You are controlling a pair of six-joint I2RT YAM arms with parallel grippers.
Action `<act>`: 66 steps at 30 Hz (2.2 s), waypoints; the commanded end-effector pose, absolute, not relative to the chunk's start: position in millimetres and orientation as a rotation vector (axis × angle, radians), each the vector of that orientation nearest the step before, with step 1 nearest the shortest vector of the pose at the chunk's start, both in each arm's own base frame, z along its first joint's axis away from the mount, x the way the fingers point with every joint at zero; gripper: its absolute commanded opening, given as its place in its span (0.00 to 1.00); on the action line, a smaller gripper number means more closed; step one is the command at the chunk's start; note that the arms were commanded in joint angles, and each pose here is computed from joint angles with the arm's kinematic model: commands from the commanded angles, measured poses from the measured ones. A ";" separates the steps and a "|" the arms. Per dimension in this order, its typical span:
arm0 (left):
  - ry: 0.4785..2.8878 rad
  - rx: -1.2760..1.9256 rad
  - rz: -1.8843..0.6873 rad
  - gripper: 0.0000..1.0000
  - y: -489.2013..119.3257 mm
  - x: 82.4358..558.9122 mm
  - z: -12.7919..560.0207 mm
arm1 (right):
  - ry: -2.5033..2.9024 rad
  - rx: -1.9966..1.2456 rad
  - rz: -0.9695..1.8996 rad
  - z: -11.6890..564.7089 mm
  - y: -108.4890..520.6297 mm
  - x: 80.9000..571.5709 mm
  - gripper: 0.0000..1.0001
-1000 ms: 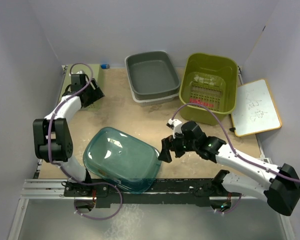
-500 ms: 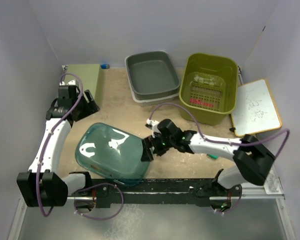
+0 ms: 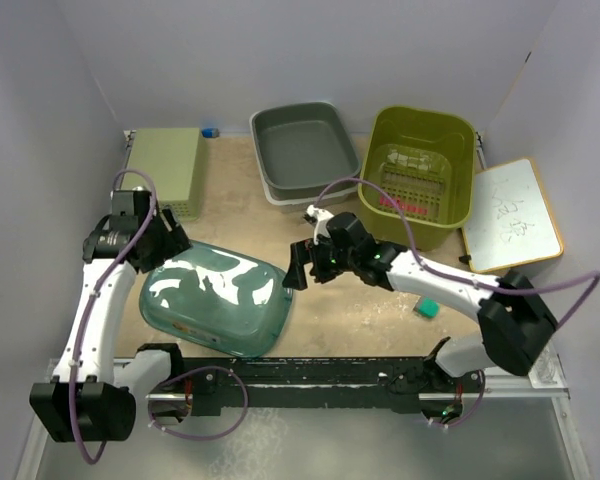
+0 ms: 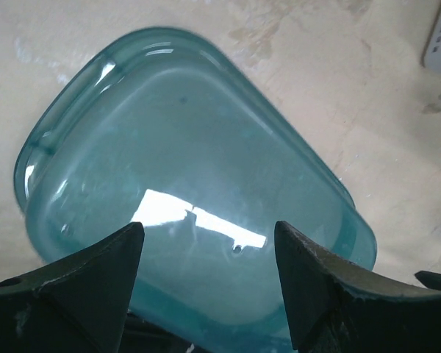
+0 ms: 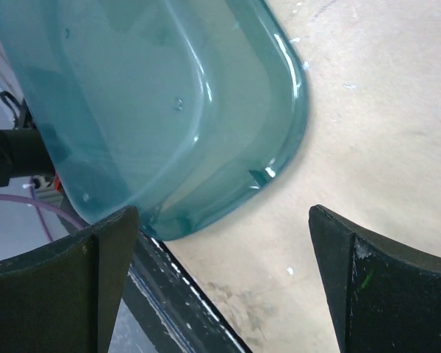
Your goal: Turn the large container upside down
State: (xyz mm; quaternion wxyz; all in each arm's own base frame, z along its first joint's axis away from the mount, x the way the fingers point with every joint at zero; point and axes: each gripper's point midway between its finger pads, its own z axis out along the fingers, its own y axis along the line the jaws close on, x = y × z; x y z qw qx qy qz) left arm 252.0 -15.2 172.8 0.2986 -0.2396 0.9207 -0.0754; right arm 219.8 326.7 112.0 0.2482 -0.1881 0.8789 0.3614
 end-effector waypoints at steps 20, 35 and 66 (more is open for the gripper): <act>2.311 -1.194 -0.412 0.74 -38.4 188.6 131.2 | 2.203 -0.847 1.245 133.6 383.8 251.0 1.00; 2.266 -1.083 -0.322 0.74 -21.9 261.8 115.3 | 2.131 -0.868 1.566 132.8 397.0 190.0 1.00; 2.014 -1.350 -0.229 0.85 5.7 224.4 111.3 | 2.171 -0.902 1.564 131.0 427.0 207.5 1.00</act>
